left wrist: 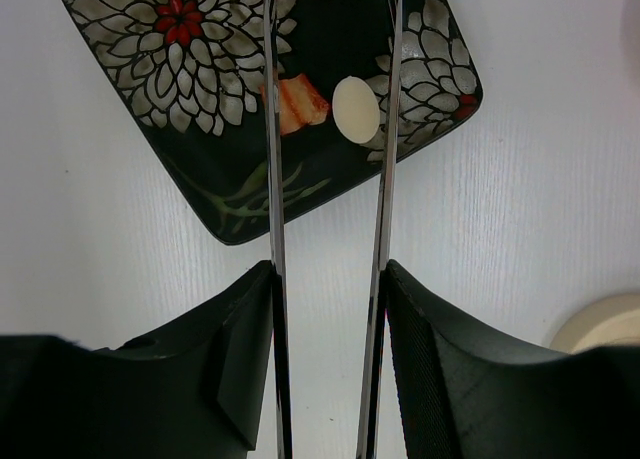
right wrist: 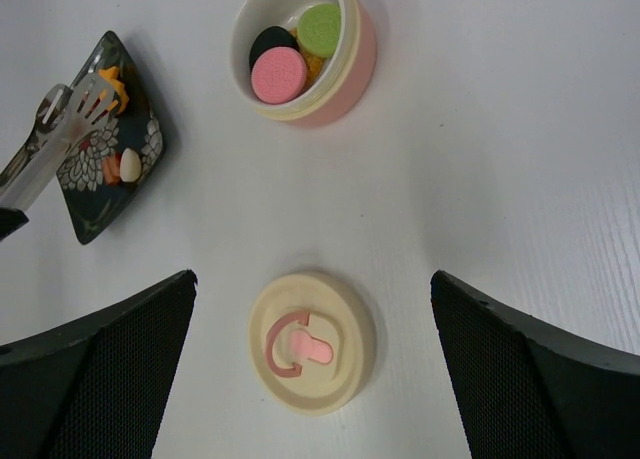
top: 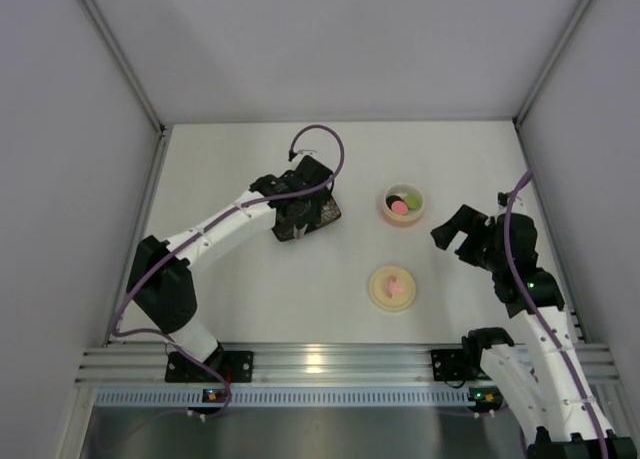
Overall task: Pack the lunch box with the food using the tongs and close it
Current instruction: Pick up the fake food from the plate.
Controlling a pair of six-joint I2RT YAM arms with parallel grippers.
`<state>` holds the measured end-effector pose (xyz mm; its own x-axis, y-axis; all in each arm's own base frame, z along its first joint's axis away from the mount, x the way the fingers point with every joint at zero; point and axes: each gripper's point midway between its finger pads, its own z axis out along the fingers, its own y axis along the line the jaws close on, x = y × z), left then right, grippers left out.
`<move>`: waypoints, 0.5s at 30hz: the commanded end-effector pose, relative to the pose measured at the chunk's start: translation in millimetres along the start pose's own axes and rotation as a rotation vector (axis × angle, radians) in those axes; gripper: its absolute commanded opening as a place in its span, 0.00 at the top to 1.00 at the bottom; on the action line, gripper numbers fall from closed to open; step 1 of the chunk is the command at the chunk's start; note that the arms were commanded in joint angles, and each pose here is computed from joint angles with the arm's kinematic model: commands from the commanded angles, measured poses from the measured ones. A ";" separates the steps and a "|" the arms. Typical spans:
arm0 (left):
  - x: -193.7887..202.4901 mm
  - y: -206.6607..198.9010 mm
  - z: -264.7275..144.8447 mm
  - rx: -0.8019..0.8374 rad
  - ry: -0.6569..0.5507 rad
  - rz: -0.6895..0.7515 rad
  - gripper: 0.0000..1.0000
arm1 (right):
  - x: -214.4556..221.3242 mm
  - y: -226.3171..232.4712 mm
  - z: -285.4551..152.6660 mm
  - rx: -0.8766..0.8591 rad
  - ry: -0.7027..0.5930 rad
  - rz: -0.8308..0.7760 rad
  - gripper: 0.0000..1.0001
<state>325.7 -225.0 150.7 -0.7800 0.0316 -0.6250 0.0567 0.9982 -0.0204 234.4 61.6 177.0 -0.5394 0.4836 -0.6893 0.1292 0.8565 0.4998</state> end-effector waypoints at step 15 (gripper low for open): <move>-11.3 -2.2 28.8 0.032 0.001 -0.047 0.49 | -14.3 3.6 3.4 -0.018 -0.053 -0.004 0.01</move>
<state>340.6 -223.0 127.2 -0.8080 0.0100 -0.5890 0.0390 0.9986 -0.0366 234.9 61.7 176.0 -0.5423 0.4830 -0.6874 0.1311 0.8568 0.4986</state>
